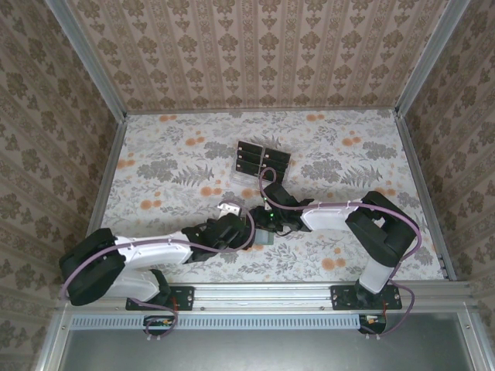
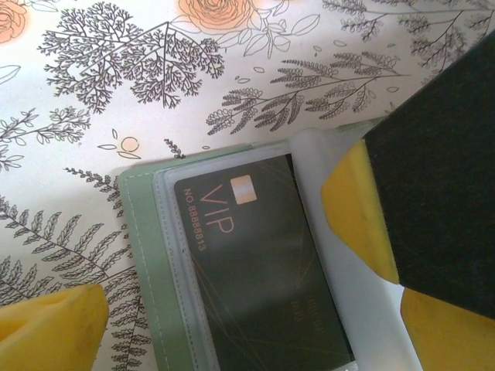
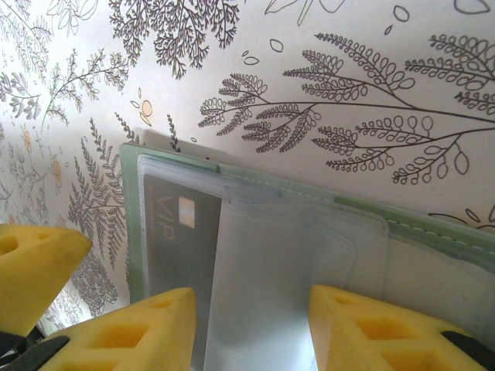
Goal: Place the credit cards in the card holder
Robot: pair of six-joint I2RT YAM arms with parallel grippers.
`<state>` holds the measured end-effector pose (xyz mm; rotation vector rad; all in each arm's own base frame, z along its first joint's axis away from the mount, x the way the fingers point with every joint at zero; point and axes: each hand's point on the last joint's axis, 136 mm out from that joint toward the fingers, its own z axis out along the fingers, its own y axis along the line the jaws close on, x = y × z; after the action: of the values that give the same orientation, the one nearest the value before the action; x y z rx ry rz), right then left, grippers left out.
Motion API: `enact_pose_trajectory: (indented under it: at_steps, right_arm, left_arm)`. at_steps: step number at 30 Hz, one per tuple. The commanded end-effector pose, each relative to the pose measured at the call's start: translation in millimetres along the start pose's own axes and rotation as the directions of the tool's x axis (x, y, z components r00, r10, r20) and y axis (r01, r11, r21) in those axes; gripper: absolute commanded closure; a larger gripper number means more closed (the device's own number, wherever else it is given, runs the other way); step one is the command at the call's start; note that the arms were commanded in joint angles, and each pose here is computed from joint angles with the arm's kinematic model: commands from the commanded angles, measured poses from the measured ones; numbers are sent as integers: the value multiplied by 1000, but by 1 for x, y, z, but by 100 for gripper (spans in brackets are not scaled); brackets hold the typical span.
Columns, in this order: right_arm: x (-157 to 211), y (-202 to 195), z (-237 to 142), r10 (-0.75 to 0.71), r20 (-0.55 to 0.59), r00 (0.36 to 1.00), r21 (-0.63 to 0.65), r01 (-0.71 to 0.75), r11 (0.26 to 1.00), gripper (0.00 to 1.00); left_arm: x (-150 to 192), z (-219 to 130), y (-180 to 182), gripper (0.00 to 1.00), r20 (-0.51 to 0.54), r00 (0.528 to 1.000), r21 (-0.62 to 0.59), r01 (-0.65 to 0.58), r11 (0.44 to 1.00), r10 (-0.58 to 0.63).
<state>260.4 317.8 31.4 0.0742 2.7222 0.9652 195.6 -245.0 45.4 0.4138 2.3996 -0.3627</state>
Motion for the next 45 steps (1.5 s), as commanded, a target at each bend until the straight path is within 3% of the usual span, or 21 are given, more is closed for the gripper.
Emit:
enact_pose_trajectory:
  at_steps: [1, 18, 45]
  right_arm:
    - [10, -12, 3, 33, -38, 999, 21, -32, 999, 56]
    - [3, -5, -26, 38, 24, 999, -12, -38, 999, 53]
    - [13, -6, -8, 77, -10, 997, -42, -77, 996, 53]
  left_arm:
    - [5, 5, 1, 0, -9, 1000, -15, -29, 999, 29]
    - [29, 15, 20, 0, -57, 998, -91, -9, 996, 3]
    - [31, 14, 21, 0, -57, 998, -93, -3, 996, -3]
